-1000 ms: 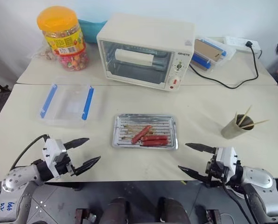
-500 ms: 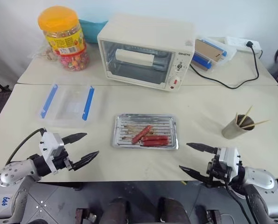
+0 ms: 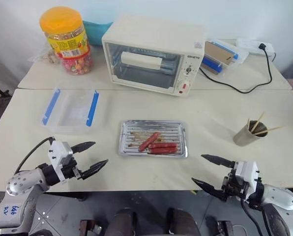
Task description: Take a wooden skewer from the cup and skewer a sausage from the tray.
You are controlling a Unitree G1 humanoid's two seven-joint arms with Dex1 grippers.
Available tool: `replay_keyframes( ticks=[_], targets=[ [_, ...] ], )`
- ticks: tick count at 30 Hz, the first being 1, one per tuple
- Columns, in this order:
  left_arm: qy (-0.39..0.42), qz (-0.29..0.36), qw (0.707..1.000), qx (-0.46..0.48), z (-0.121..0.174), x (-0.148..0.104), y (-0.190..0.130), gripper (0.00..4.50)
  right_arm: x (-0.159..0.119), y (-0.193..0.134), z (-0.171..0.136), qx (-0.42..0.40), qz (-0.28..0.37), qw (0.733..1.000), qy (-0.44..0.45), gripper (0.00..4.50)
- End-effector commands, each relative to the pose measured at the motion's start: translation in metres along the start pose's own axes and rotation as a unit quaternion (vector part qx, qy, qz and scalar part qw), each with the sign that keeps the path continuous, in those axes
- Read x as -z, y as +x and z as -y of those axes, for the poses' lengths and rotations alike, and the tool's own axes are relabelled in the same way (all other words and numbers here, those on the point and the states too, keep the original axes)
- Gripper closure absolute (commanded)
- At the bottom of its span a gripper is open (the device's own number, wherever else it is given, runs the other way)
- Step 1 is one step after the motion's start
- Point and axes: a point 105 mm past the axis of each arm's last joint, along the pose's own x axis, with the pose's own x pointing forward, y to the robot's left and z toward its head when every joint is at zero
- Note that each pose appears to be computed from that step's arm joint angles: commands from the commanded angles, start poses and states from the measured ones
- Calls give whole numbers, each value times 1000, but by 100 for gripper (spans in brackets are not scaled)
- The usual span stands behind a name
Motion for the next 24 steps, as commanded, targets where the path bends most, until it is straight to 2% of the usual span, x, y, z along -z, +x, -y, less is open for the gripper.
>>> replay_keyframes(
  ticks=[1, 11, 15, 24],
  targets=[
    [12, 10, 1000, -13, 0, 0, -3, 4, -10, -1, 4, 14, 14, 1000, -20, 0],
    [36, 10, 999, -35, -2, 1, 3, 4, -11, 12, 6, -3, 28, 999, -25, 0],
    [42, 12, 999, -27, 0, -6, 3, 4, -15, 7, 15, 12, 29, 999, -29, 0],
    [42, 17, 999, -26, 5, -6, 6, 4, -11, 11, 11, -4, 30, 999, -24, 0]
  ],
)
